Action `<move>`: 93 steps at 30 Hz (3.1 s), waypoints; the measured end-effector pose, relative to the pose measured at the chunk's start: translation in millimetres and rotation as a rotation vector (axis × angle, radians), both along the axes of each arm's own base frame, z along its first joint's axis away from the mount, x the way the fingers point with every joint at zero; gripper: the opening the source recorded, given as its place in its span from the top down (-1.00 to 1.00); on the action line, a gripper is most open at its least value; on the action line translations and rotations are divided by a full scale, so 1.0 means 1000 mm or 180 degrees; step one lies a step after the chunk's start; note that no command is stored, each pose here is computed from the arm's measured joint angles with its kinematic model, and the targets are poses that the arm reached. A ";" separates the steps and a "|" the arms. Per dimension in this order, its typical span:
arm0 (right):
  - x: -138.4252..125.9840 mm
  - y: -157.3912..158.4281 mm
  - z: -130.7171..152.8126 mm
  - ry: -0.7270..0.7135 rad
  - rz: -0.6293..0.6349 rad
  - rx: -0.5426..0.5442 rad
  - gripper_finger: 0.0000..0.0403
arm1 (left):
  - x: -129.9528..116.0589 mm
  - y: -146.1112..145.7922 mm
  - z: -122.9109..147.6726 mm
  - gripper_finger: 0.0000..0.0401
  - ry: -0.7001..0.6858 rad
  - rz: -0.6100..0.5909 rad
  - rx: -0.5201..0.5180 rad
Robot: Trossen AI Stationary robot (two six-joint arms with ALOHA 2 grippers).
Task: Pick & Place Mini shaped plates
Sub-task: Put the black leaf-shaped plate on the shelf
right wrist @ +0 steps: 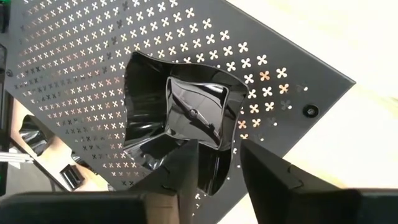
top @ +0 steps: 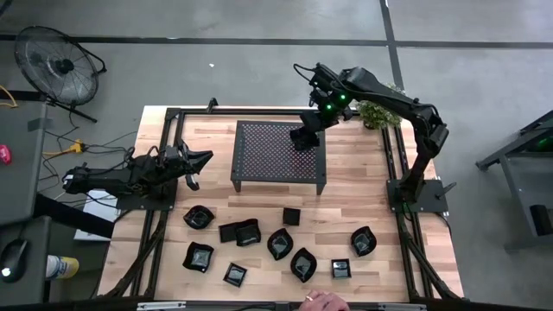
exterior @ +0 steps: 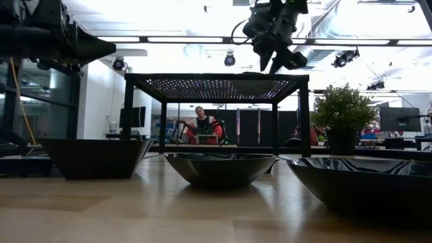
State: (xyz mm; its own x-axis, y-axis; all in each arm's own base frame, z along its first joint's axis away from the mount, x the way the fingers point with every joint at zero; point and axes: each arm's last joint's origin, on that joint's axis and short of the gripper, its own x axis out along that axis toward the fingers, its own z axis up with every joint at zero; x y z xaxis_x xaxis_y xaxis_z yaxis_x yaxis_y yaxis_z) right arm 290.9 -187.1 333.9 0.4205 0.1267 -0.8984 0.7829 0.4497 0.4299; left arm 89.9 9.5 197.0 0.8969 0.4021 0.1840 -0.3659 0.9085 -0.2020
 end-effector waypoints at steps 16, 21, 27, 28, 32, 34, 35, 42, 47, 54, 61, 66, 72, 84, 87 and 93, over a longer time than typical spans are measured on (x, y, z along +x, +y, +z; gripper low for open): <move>-0.008 0.006 0.012 -0.0065 0.0028 -0.0068 0.41 | 0.000 0.000 0.000 0.84 -0.0001 0.0000 0.0000; -0.013 0.013 0.021 -0.0119 0.0107 -0.0154 0.41 | 0.000 0.000 0.000 0.84 -0.0001 0.0000 -0.0001; -0.021 0.029 0.032 -0.0027 0.0190 -0.0291 0.41 | 0.000 0.000 0.000 0.84 -0.0002 0.0000 0.0000; -0.022 0.031 0.034 -0.0025 0.0232 -0.0307 0.41 | 0.000 0.000 0.000 0.84 0.0000 0.0000 0.0000; -0.025 0.045 0.039 0.0000 0.0422 -0.0373 0.41 | 0.000 0.000 0.000 0.84 -0.0002 0.0000 0.0000; -0.026 0.055 0.042 0.0049 0.0515 -0.0455 0.41 | 0.000 0.000 0.000 0.84 -0.0002 0.0000 -0.0001; -0.026 0.060 0.044 0.0081 0.0572 -0.0505 0.41 | 0.000 0.000 0.000 0.84 -0.0001 0.0000 0.0000; -0.029 0.098 0.049 0.0291 0.1062 -0.0638 0.41 | 0.000 0.000 0.000 0.84 -0.0002 0.0000 0.0000; -0.030 0.126 0.049 0.0455 0.1455 -0.0637 0.41 | 0.000 0.000 0.000 0.84 -0.0002 0.0000 0.0000; -0.025 0.152 0.049 0.0459 0.1678 -0.0695 0.41 | 0.000 0.000 0.000 0.84 -0.0002 0.0000 0.0000; -0.023 0.175 0.049 0.0487 0.1641 -0.0644 0.41 | 0.000 0.000 0.000 0.84 -0.0001 0.0000 0.0000; -0.023 0.199 0.049 0.0563 0.1514 -0.0771 0.41 | 0.000 0.000 0.000 0.84 -0.0001 0.0000 0.0000; -0.024 0.228 0.043 0.0656 0.1230 -0.0642 0.41 | 0.000 0.000 0.000 0.84 -0.0001 0.0000 0.0000; -0.013 0.287 -0.042 0.0787 0.0825 0.0308 0.41 | 0.000 0.000 0.000 0.84 -0.0001 0.0000 0.0000; -0.009 0.299 -0.064 0.0605 0.0731 0.0522 0.41 | 0.000 0.000 0.000 0.84 -0.0002 0.0000 -0.0001; -0.002 0.310 -0.102 0.0116 0.0620 0.0750 0.41 | 0.000 0.000 0.000 0.84 -0.0001 0.0000 0.0000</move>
State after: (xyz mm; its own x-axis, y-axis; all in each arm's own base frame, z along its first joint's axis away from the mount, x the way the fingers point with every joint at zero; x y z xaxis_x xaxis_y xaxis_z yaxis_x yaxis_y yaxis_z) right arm 289.4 123.3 232.3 0.3360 0.4085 -0.8487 0.7085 0.4841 0.5135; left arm 89.8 9.5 197.0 0.8968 0.4021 0.1844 -0.3658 0.9085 -0.2021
